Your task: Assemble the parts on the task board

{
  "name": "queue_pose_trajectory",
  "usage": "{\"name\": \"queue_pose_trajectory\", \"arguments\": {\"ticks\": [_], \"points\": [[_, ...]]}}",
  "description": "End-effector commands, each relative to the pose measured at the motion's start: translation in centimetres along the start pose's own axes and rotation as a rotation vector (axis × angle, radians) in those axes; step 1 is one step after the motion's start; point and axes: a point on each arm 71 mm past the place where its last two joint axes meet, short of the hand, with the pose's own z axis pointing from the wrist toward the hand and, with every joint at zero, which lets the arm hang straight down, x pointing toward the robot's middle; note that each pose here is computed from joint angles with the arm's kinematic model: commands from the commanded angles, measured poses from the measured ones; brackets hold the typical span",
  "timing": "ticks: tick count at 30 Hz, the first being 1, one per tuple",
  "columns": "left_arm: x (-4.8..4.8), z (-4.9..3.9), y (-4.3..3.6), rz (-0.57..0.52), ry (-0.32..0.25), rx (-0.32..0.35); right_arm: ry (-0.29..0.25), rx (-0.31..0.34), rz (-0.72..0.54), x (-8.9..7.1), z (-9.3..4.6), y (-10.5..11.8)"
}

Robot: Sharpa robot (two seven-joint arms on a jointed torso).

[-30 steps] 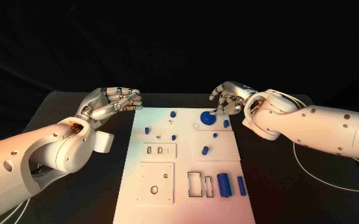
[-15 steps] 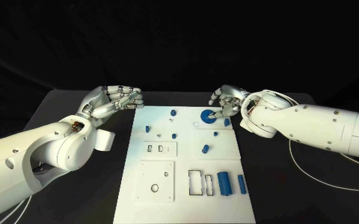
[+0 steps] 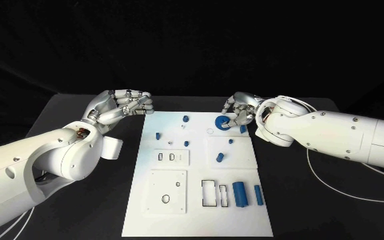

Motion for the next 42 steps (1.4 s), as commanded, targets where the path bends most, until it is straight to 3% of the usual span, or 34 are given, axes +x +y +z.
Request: {"name": "queue_pose_trajectory", "arguments": {"ticks": [1, 29, 35, 42], "points": [[0.23, 0.08, -0.11, -0.012, 0.018, 0.006, 0.022, -0.003, -0.03, 0.29, 0.01, 0.09], [0.16, 0.05, -0.09, -0.013, 0.019, 0.004, 0.038, 0.019, -0.053, 0.99, 0.33, -0.41], [0.14, 0.04, -0.09, -0.013, 0.019, 0.004, 0.005, 0.021, -0.046, 0.85, 0.3, -0.39], [0.09, 0.04, -0.08, -0.013, 0.019, 0.004, -0.094, -0.021, -0.056, 0.38, -0.03, 0.36]]}}
